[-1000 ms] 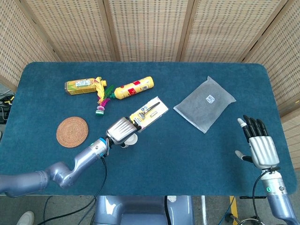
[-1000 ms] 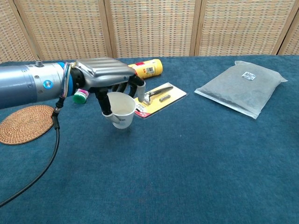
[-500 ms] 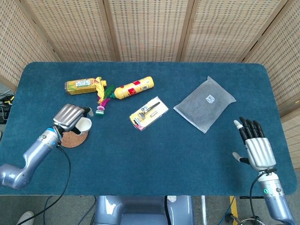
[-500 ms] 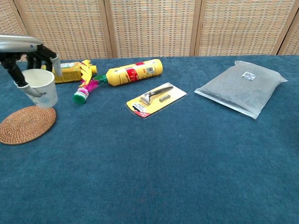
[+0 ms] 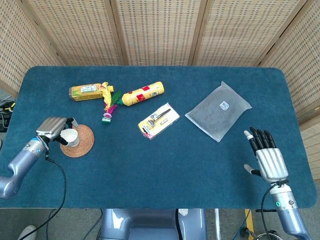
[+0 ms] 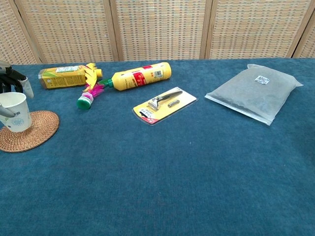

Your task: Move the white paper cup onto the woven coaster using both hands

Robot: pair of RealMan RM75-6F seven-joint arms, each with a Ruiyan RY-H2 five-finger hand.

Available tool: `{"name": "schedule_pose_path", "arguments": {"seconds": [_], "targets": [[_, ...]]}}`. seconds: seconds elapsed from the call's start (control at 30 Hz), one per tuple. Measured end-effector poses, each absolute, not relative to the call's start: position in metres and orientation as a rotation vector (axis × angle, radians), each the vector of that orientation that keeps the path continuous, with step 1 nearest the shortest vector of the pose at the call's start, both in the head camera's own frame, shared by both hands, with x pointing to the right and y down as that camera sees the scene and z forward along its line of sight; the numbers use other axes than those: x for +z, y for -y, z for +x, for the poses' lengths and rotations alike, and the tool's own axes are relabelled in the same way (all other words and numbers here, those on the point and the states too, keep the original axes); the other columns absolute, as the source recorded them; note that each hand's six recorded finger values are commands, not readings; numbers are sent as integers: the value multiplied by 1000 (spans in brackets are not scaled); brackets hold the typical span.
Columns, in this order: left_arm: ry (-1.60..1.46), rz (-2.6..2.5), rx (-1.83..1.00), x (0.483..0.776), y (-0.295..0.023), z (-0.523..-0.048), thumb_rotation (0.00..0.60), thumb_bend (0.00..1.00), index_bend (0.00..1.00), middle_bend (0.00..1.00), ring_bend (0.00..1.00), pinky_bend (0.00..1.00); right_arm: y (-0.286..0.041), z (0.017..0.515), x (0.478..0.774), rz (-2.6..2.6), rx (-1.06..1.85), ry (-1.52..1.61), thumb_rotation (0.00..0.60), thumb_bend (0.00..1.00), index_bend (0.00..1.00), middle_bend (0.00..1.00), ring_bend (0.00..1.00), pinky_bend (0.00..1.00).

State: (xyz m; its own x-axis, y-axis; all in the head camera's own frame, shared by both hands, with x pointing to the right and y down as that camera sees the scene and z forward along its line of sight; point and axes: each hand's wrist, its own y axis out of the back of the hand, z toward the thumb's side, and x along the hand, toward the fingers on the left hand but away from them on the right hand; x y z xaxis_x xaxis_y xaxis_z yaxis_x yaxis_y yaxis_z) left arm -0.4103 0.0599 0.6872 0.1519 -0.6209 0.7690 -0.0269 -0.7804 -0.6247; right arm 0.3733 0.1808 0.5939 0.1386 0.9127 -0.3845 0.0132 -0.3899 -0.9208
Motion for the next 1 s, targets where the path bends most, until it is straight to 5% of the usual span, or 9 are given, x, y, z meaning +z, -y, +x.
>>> {"name": "schedule_pose_path", "arguments": {"seconds": [0.37, 0.53, 0.6, 1.0], "targets": [[-629, -1969, -1692, 707, -60, -413, 600, 0, 363, 440, 430, 390, -180, 375, 593, -1583, 1369, 928, 600, 0, 51, 0, 0, 0], [-618, -1977, -1647, 705, -62, -408, 600, 0, 23, 25, 14, 70, -180, 376, 592, -1583, 1370, 928, 600, 0, 51, 0, 0, 0], [-603, -1994, -1639, 703, -65, -407, 600, 0, 0, 0, 0, 4, -180, 376, 592, -1583, 1368, 930, 600, 0, 51, 0, 0, 0], [-724, -2009, -1556, 644, -63, -438, 600, 0, 0, 0, 0, 0, -182, 373, 587, -1591, 1348, 936, 600, 0, 51, 0, 0, 0]]}}
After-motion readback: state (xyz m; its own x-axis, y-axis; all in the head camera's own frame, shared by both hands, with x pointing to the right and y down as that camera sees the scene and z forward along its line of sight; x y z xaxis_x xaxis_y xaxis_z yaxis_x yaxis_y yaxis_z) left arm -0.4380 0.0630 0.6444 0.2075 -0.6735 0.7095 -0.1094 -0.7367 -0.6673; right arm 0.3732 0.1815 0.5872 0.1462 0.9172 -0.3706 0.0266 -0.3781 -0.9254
